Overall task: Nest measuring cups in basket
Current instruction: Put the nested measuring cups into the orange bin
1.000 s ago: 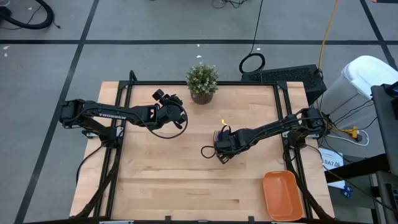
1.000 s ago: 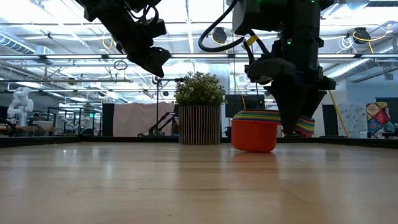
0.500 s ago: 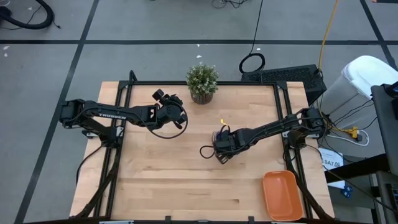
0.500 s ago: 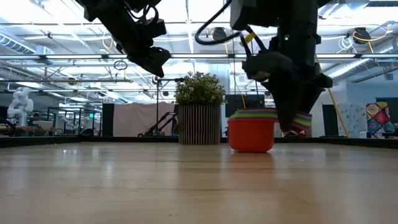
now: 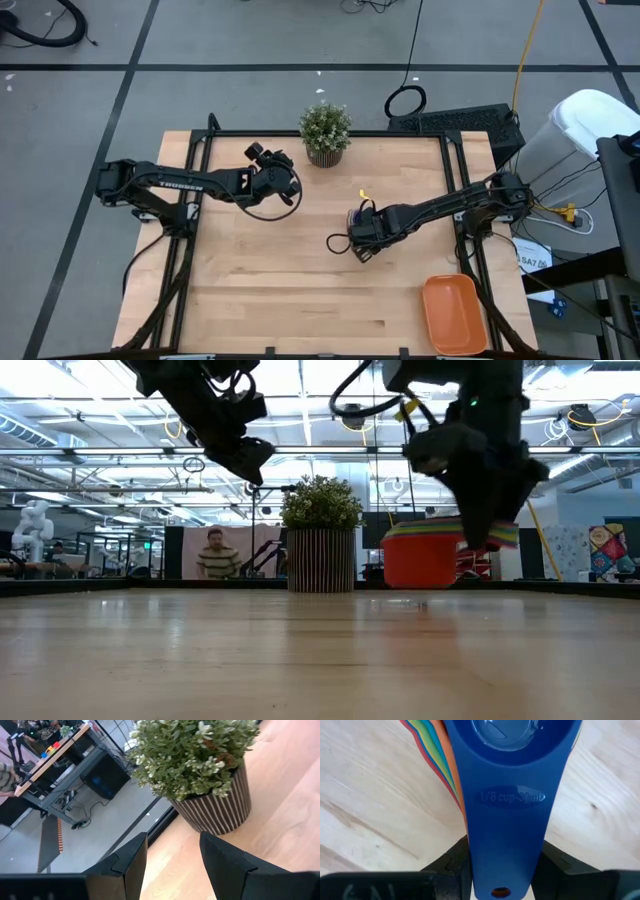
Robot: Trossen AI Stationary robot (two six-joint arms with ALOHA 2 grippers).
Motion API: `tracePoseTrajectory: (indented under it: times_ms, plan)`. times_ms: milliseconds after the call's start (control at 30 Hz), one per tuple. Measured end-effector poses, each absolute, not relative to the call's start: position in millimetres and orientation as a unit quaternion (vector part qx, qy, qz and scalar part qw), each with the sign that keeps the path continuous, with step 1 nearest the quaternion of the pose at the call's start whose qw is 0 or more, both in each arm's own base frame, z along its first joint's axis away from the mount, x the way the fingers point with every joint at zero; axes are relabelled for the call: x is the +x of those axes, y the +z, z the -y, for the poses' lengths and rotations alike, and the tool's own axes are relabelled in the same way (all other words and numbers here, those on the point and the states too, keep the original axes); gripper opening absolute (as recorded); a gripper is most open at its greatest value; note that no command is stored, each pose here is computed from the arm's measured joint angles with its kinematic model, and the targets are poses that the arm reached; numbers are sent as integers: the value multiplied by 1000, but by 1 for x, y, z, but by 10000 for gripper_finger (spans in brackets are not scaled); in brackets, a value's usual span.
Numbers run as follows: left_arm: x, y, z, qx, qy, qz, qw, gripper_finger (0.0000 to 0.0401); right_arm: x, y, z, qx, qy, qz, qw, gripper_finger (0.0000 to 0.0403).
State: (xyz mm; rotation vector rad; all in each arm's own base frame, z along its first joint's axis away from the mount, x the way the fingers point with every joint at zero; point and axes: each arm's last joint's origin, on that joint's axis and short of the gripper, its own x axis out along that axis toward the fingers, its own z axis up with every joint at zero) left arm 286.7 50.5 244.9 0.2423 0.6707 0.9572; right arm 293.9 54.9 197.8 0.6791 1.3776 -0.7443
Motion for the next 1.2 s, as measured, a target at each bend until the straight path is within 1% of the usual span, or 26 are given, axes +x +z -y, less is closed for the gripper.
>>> tracePoseTrajectory:
  times_ms: [367, 567, 700, 933, 1200]
  plan:
    - [282, 244, -70, 111, 476, -327, 809, 186, 269, 220, -70, 317, -357, -606, 636, 126]
    - [279, 244, -82, 111, 490, -334, 798, 186, 252, 235, -82, 348, -368, -606, 613, 126]
    - [277, 244, -88, 108, 499, -335, 792, 186, 241, 250, -90, 336, -386, -618, 597, 126]
    - [277, 244, -94, 89, 484, -335, 803, 186, 232, 282, -104, 313, -386, -628, 600, 126]
    - [273, 244, -103, 71, 500, -329, 798, 186, 217, 301, -137, 308, -354, -637, 612, 126]
